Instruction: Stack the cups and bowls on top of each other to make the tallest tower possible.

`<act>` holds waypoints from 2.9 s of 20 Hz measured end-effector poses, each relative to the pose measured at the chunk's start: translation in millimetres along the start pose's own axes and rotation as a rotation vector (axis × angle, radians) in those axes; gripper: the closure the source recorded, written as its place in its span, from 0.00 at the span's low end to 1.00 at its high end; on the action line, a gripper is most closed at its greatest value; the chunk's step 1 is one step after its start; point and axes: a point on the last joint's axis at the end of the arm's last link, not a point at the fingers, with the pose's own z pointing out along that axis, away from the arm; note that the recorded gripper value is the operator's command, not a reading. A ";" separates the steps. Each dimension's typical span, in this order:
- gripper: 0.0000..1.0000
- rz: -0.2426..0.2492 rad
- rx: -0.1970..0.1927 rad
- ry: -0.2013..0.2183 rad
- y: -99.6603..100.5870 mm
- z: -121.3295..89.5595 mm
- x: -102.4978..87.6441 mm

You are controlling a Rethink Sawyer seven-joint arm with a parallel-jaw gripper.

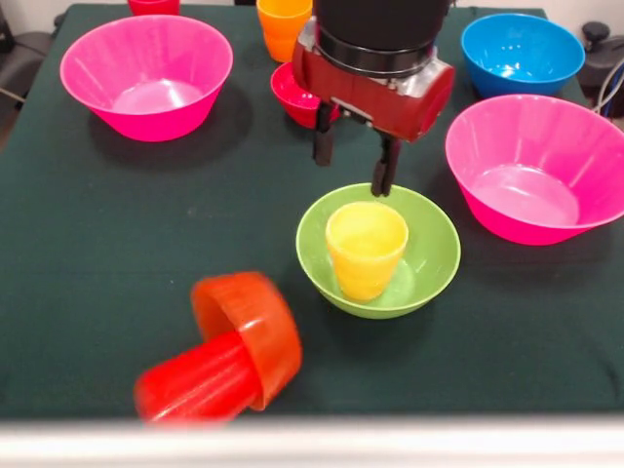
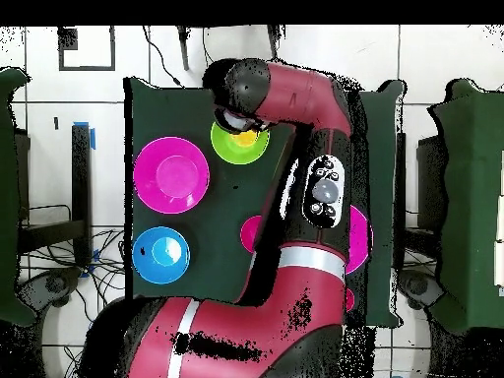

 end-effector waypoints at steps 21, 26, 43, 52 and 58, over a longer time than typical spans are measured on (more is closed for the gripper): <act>0.00 -0.142 0.011 0.007 93.5 42.7 44.4; 0.00 -0.178 0.034 0.023 112.4 56.9 59.6; 0.00 -0.271 0.004 0.028 198.0 64.6 112.6; 0.00 -0.243 0.003 0.034 197.2 87.6 119.5; 0.00 -0.171 0.068 0.007 150.2 95.4 89.8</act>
